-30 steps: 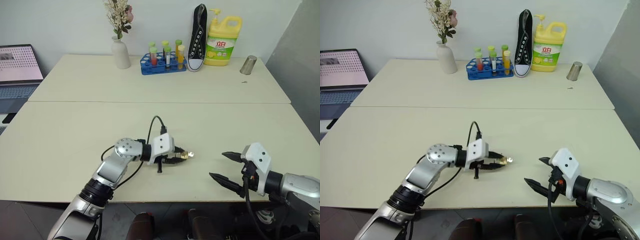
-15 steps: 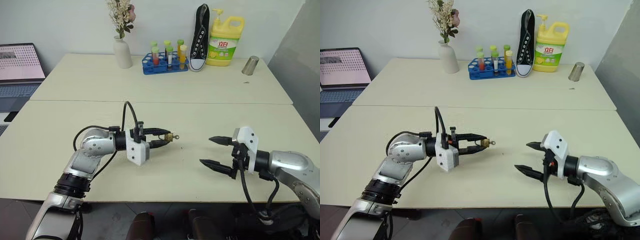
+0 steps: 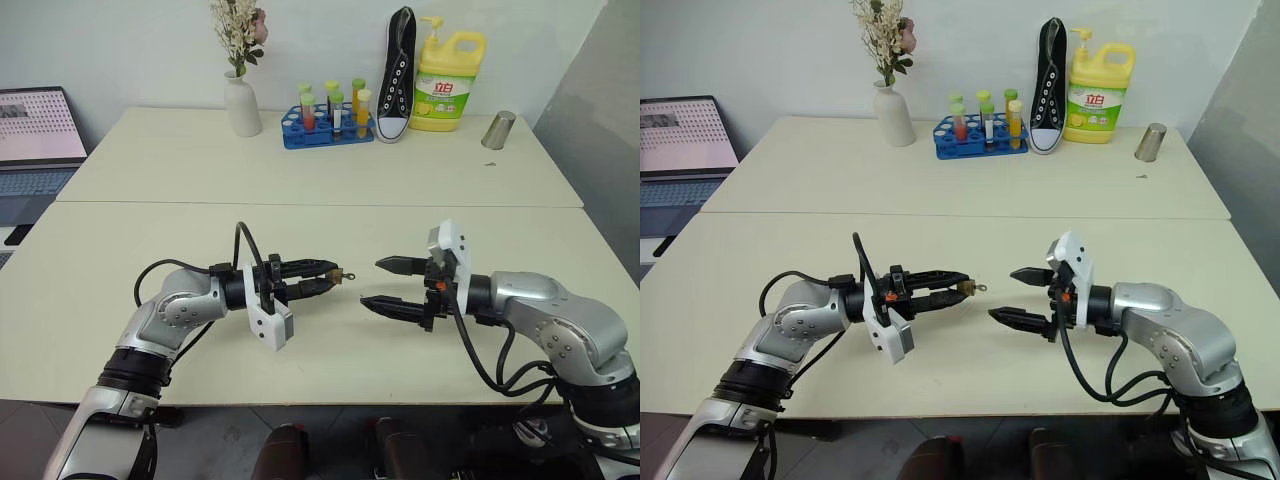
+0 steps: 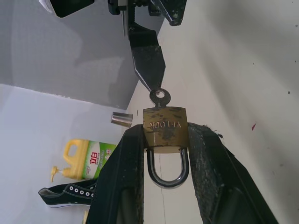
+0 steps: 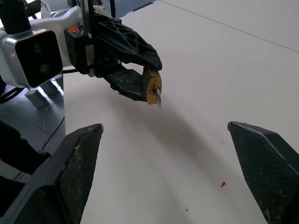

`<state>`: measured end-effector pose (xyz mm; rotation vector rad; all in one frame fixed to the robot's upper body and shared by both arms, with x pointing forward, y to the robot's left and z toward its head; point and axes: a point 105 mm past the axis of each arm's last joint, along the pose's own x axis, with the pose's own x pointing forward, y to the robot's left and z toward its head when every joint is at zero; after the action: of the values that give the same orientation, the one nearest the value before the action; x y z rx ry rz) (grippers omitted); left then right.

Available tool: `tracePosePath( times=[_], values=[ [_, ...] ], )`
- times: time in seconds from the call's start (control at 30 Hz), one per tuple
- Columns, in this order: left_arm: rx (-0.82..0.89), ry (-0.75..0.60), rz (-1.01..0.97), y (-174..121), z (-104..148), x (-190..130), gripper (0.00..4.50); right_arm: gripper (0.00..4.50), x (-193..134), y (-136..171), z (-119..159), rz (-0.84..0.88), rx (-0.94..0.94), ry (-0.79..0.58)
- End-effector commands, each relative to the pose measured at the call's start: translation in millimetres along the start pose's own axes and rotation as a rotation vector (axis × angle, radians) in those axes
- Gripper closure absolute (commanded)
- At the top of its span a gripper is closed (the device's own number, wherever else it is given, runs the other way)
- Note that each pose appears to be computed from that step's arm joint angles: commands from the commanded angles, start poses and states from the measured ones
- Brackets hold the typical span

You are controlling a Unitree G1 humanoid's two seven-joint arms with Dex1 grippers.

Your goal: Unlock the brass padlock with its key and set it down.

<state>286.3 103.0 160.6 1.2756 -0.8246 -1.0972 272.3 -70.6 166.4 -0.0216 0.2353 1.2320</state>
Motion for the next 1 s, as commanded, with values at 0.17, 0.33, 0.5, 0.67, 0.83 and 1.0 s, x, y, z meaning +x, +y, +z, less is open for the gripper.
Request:
tracePosePath(
  times=[0.17, 0.33, 0.5, 0.67, 0.83, 1.0],
  values=[
    [0.041, -0.043, 0.031, 6.8, 9.9, 1.7, 3.54, 0.0, 15.3, 6.0, 12.9, 0.066, 0.016, -0.031],
    [0.038, -0.045, 0.029, 6.2, 10.5, 2.5, 3.54, 0.0, 18.4, 5.7, 12.8, 0.083, 0.052, -0.032],
    [0.036, -0.046, 0.03, 6.2, 11.3, 3.2, 3.54, 1.41, 18.4, 5.4, 11.9, 0.088, 0.07, -0.031],
    [0.033, -0.041, 0.03, 5.9, 11.4, 4.1, 3.54, 3.3, 16.8, 4.0, 12.2, 0.087, 0.074, -0.03],
    [0.029, -0.035, 0.025, 5.8, 9.7, 5.5, 3.54, 4.5, 15.9, 3.6, 13.2, 0.094, 0.078, -0.03],
    [0.03, -0.032, 0.019, 4.9, 9.1, 6.1, 3.54, 4.5, 15.6, 5.1, 14.6, 0.109, 0.082, -0.028]
  ],
)
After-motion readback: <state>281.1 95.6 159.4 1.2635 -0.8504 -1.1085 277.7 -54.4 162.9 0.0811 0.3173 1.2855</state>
